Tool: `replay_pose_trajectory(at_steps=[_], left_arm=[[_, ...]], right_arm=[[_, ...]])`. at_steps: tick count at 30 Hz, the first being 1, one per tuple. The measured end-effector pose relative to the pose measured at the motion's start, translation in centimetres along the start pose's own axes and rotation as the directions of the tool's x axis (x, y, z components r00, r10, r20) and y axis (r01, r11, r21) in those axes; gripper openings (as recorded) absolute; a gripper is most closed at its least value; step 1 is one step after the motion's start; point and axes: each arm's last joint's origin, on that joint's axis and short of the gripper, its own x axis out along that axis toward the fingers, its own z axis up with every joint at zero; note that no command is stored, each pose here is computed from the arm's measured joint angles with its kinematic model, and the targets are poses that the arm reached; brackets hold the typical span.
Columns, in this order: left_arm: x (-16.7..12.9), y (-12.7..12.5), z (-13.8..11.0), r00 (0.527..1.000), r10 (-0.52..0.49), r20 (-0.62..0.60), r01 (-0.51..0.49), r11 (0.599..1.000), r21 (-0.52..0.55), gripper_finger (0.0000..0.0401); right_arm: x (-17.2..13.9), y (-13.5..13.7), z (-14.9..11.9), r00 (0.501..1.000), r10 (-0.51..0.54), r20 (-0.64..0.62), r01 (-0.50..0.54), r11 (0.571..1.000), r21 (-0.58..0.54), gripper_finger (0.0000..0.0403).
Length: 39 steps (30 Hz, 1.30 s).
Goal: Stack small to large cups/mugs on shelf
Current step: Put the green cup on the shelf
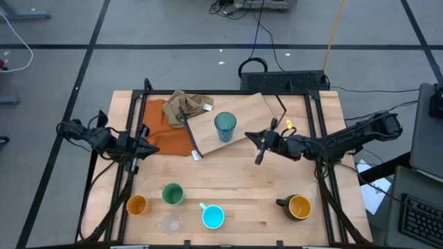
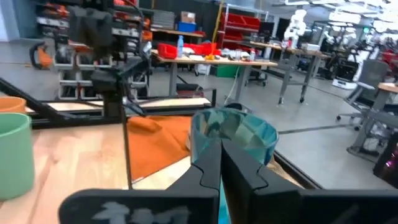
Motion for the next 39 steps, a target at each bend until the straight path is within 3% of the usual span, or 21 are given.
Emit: replay_pose_trajectory(at_steps=[7,17,23,39], left_arm=[[0.0,0.0,-0.1,1.000,-0.001,-0.014,0.001,1.000,0.000,0.0022],[0.0,0.0,-0.2,1.000,-0.006,-0.016,0.006,1.000,0.001,0.0005],[0.0,0.0,-0.2,1.000,-0.007,-0.022,0.007,1.000,0.003,0.0024],[0.0,0.0,-0.4,0.999,-0.006,-0.045,0.005,1.000,-0.016,0.0026]], right_arm=[[1.1,-0.1,-1.5,0.998,-0.026,-0.051,0.026,1.000,-0.003,0.0000],[2.4,-0.4,-3.0,0.995,-0.062,-0.074,0.064,0.998,0.017,0.0000],[3.4,-0.5,-2.8,0.994,-0.080,-0.075,0.079,0.997,-0.014,0.0000],[3.9,-1.0,-3.4,0.987,-0.108,-0.115,0.102,0.993,-0.060,0.0000]])
